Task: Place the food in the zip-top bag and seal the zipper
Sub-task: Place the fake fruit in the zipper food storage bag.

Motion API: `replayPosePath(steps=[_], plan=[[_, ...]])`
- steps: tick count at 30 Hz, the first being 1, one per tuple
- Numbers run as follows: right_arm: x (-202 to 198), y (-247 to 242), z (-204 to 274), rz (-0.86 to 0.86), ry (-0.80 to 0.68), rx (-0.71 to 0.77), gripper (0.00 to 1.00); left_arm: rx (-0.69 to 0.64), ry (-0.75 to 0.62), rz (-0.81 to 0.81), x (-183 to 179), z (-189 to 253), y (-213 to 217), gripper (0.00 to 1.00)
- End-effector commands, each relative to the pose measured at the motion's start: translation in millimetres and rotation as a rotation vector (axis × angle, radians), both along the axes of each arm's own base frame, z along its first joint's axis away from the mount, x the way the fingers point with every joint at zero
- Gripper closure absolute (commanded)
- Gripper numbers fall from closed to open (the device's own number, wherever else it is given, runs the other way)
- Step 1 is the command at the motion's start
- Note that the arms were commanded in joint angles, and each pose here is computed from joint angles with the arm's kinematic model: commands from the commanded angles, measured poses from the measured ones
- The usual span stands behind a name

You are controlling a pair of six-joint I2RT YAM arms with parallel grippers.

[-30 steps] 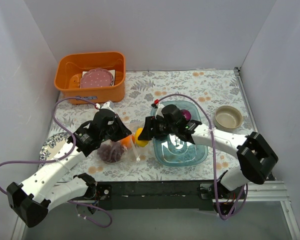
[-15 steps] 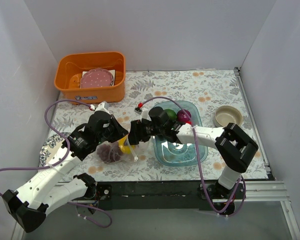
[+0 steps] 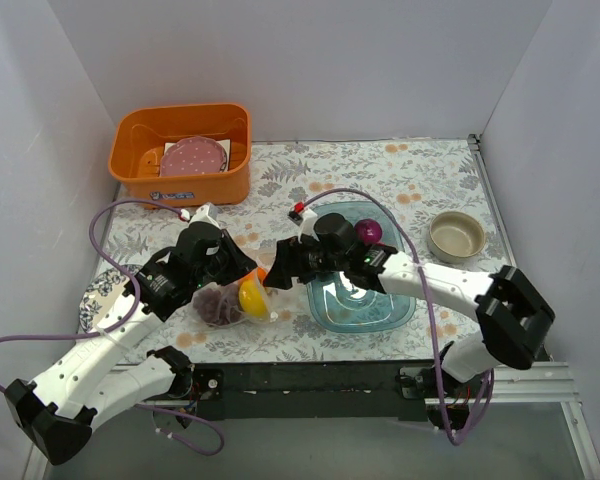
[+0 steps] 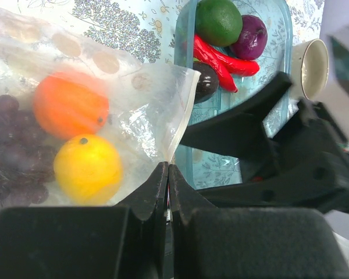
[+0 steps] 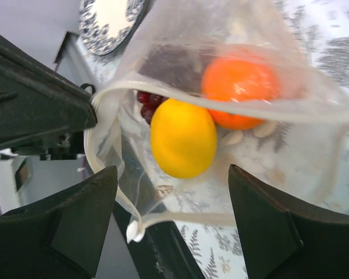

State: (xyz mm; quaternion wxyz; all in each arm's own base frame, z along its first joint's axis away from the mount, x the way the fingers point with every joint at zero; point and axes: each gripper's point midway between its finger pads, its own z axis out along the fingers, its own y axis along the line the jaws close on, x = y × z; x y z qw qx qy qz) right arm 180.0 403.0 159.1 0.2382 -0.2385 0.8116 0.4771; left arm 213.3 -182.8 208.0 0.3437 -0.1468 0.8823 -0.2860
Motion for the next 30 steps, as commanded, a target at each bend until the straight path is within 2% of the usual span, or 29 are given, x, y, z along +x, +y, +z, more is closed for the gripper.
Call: replayPosePath(steps=[1, 9, 14, 17, 20, 24, 30], plan=[[23, -41, 9, -0.186, -0.13, -0.124, 0.15, 0.0, -0.012, 0.012, 1, 2, 2, 1.0], [52, -113, -9, -0.433, -0.204, -0.431, 0.11, -0.01, -0.01, -0.002, 2, 2, -3, 1.0], [60, -134, -19, -0.453, -0.181, -0.53, 0.1, -0.005, -0.006, -0.003, 1, 1, -2, 1.0], [69, -161, -22, -0.53, -0.159, -0.665, 0.09, -0.002, -0.004, -0.002, 0, 1, -1, 1.0], [82, -165, -16, -0.557, -0.147, -0.645, 0.09, -0.005, -0.001, 0.003, -2, -1, 1, 1.0], [88, -155, -22, -0.531, -0.067, -0.552, 0.09, -0.009, -0.004, 0.001, -2, 0, 1, 1.0], [93, -141, -36, -0.485, 0.015, -0.508, 0.1, -0.007, -0.003, -0.002, -1, 0, -1, 1.0]])
